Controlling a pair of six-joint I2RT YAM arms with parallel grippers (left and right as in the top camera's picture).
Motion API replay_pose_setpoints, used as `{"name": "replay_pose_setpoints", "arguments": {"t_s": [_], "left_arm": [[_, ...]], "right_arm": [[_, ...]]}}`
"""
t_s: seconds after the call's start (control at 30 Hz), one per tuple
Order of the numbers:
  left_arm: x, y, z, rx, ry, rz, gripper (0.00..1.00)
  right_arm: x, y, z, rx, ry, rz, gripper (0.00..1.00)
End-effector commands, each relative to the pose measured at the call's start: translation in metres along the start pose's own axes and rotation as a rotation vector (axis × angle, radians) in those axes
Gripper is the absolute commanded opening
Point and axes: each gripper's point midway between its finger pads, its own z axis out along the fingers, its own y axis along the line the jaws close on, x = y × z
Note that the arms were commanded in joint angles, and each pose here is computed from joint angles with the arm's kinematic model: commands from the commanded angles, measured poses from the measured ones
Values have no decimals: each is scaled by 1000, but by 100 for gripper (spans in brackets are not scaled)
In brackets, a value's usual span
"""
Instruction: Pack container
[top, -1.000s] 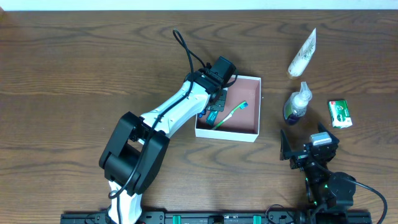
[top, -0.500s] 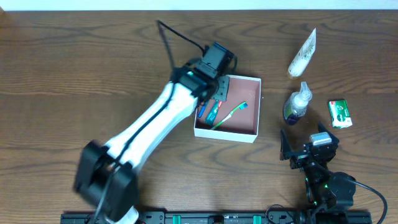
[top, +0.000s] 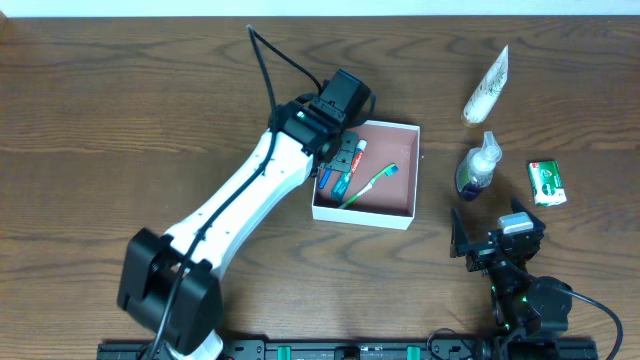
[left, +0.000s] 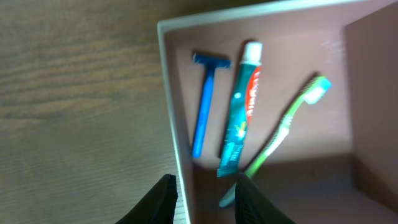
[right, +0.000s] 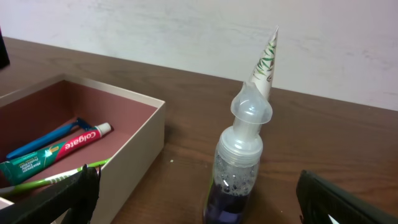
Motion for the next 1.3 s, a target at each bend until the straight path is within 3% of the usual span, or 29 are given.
{"name": "replay_pose_setpoints", "arguments": {"t_s": [0.0,0.23,0.7,1.27], "left_arm": [[2,19,12,-45,32,-16,32],[10,46,26,-78,96,-48,32],[15,30,33,31,139,-12,33],[23,28,43,41,156,-48,33]], "right_arm": [[1,-1,0,4,-2,-9,99],[1,-1,0,4,-1,-9,99],[1,-1,0,4,-2,-9,99],[1,-1,0,4,-1,-9,99]]}}
